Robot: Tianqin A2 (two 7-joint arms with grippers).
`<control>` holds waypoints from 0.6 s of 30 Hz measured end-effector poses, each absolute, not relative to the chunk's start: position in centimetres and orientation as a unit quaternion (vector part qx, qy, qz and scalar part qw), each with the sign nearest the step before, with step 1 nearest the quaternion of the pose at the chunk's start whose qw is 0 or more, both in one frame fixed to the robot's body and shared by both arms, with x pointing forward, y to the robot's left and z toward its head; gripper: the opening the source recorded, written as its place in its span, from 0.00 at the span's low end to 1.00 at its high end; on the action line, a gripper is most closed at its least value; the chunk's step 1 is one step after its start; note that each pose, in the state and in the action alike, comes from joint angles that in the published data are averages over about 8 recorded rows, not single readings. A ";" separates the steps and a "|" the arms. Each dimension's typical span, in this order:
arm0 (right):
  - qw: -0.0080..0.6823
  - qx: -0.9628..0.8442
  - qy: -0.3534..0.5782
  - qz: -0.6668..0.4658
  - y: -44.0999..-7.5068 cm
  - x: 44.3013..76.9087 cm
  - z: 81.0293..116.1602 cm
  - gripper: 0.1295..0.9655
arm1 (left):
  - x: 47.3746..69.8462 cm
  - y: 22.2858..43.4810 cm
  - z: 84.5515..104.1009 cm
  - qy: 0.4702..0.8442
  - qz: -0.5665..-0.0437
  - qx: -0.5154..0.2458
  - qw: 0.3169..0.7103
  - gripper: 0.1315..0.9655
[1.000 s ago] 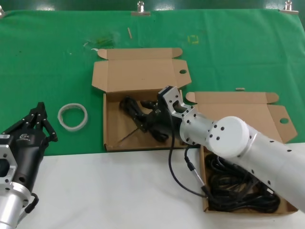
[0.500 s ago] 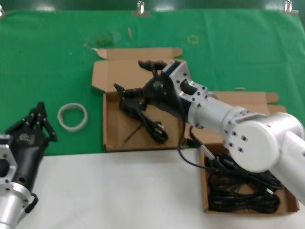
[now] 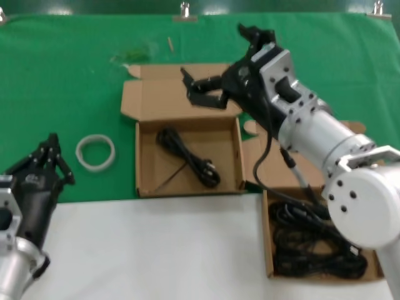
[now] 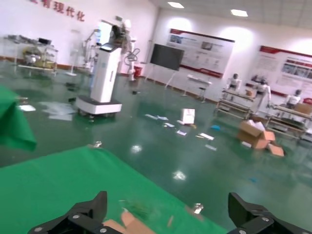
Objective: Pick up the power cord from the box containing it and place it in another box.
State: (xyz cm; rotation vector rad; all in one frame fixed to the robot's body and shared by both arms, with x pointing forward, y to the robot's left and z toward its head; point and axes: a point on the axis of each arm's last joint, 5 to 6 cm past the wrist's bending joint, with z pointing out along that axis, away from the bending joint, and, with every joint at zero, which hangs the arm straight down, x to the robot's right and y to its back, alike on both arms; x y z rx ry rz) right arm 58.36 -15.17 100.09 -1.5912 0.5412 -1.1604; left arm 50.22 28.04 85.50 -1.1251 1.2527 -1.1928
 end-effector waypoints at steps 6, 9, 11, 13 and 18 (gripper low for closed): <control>0.535 -0.658 0.229 -0.478 -15.7 58.2 99.2 0.88 | 50.2 28.0 85.5 0.521 -0.496 -0.468 0.513 0.03; 0.540 -0.654 0.232 -0.476 -16.0 58.1 98.7 0.88 | 50.2 28.0 85.5 0.521 -0.496 -0.468 0.513 0.03; 0.544 -0.651 0.235 -0.474 -16.3 58.0 98.3 0.90 | 50.2 28.0 85.5 0.521 -0.496 -0.468 0.513 0.03; 0.548 -0.648 0.237 -0.474 -16.5 57.8 97.9 0.93 | 50.2 28.0 85.5 0.521 -0.496 -0.468 0.513 0.04; 0.556 -0.639 0.246 -0.472 -17.3 57.5 96.9 0.98 | 50.2 28.0 85.5 0.521 -0.496 -0.468 0.513 0.10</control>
